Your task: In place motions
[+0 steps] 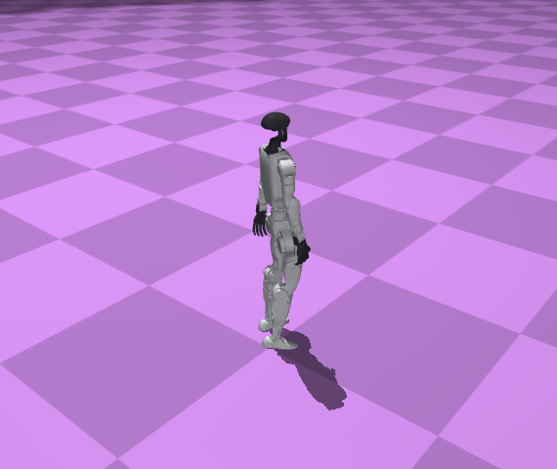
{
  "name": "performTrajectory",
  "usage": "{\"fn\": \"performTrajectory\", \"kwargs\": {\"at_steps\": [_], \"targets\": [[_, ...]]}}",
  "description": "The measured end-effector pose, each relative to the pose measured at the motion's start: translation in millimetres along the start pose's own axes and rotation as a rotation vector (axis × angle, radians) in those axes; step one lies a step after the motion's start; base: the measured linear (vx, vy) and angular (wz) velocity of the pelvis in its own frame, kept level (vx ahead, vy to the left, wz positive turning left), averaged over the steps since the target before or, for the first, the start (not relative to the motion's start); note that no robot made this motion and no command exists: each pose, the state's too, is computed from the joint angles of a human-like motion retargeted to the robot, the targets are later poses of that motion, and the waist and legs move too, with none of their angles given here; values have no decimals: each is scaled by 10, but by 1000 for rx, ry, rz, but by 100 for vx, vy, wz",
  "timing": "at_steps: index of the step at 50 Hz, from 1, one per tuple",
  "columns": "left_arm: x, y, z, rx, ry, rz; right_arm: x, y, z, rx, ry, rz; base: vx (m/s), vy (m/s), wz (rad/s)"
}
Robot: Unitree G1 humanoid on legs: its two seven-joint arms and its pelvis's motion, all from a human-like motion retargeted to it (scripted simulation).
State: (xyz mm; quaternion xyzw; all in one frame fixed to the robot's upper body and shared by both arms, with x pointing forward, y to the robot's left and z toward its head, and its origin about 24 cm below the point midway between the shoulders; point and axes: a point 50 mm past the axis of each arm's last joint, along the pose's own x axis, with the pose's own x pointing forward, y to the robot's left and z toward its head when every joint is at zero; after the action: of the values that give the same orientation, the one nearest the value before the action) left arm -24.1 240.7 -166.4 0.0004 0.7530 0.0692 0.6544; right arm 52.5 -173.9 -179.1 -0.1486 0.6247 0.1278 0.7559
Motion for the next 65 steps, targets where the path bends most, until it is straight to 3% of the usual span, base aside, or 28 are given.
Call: {"fn": "performTrajectory", "kwargs": {"at_steps": [5, 15, 20, 27, 45, 57, 65], "targets": [[-22, -101, 328, 32, -106, 90, -48, 116, -350, 47, 63, 4, 23, 11, -18], [-319, -756, 1424, 219, -443, -97, -276, 72, -1145, 82, 300, -52, 1, 13, -35], [-596, -846, 1929, 181, -650, -37, -393, 21, -1401, 105, 410, -63, -7, 11, 4], [-762, -904, 2163, 106, -741, -52, -486, 76, -1581, 131, 485, -30, -1, 0, 2], [-272, -842, 1295, 178, -457, -80, -223, -38, -990, 111, 276, -31, 3, -7, -18], [-115, -653, 907, 181, -344, -74, -105, -190, -541, -90, 149, -10, -8, -23, -16], [6, -414, 434, 127, -235, -41, -162, -225, -742, -6, 254, -70, -7, -19, 20]]}}
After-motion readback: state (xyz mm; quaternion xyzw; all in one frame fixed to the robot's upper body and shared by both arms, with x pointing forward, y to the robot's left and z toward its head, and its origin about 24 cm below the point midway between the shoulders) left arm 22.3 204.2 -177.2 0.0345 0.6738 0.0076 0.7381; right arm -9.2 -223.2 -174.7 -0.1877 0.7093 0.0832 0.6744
